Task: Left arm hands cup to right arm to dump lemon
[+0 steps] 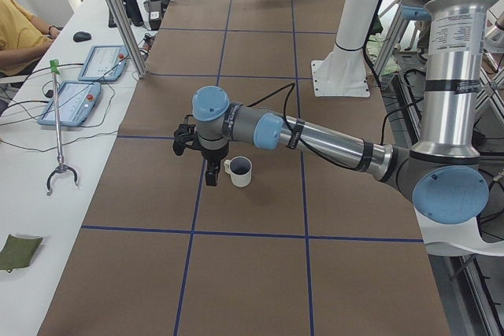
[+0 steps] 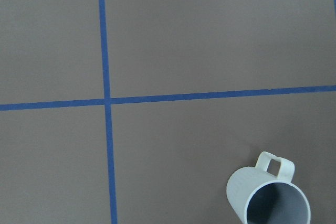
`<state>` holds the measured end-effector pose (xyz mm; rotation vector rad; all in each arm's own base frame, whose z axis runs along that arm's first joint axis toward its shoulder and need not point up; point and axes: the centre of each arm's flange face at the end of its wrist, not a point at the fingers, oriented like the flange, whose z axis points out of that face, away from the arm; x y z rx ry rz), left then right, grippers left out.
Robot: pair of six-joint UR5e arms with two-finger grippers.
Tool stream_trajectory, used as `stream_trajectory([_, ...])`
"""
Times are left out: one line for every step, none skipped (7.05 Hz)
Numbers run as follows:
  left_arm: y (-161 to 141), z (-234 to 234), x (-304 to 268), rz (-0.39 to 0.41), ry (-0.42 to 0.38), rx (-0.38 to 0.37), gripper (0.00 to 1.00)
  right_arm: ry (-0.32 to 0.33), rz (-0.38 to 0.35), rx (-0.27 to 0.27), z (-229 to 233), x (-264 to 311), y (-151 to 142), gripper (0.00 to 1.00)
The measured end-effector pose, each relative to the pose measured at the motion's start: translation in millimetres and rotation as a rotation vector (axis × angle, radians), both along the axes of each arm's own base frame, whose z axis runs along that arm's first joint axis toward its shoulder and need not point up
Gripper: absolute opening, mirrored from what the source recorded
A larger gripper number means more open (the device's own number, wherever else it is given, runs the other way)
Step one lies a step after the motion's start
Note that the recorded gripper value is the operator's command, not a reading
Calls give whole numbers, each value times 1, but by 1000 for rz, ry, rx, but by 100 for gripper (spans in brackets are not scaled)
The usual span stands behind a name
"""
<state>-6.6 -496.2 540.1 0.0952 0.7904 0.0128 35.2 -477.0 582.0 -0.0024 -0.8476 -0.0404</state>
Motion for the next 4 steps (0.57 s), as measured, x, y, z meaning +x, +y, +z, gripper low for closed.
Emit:
stream_trajectory([-1,11,0,-1,-10,-20,100,1,-2,-1,0,-1,0,100])
stream_trajectory([-1,21,-1,-1,-13,-40,100,1,-4,-1,0,-2,0,100])
stream_trajectory([-1,28,-1,-2,-15,-56,100,1,-5,0,0,-2,0,100])
stream_trajectory([-1,33,-1,-2,-16,-67,100,1,-6,0,0,-3,0,100])
